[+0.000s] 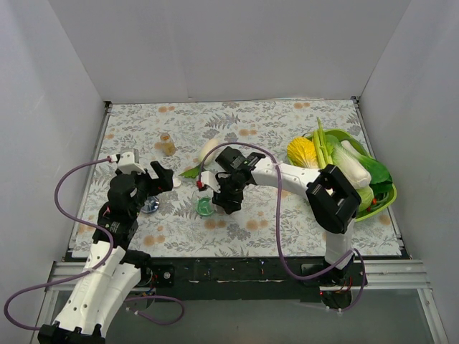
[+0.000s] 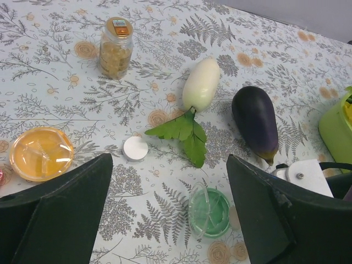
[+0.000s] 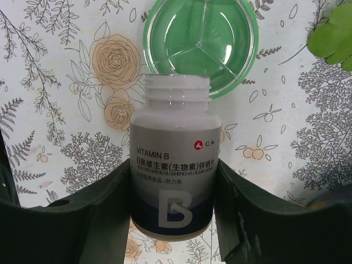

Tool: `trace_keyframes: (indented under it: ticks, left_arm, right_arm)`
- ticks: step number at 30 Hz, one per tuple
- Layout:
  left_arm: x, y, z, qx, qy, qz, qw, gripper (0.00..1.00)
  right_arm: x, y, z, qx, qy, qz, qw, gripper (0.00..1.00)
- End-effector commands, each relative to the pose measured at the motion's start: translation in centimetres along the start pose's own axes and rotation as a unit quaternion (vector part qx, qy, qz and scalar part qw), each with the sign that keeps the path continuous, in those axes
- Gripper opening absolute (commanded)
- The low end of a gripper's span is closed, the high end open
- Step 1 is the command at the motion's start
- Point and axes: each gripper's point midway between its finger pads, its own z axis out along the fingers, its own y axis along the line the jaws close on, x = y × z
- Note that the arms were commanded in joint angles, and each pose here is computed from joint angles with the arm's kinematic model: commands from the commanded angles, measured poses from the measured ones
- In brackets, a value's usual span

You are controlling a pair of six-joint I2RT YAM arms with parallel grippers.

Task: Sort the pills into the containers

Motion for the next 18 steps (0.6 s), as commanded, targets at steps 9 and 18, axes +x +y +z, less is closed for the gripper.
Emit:
trace_keyframes:
  ticks: [9,18]
  left_arm:
    - [-1.27,0.44,-0.55,-0.017,-0.022,-0.001,1.0,0.98]
    - [-1.49,0.47,-0.7,-0.017,-0.026,-0.001,1.0,0.98]
  right_arm:
    - [-0.73,-0.26,-0.28,0.003,0.039,-0.005,0.999,0.01]
    - [-0.8,-0.7,-0.27,0.007,0.064,-0.005,0.998,0.01]
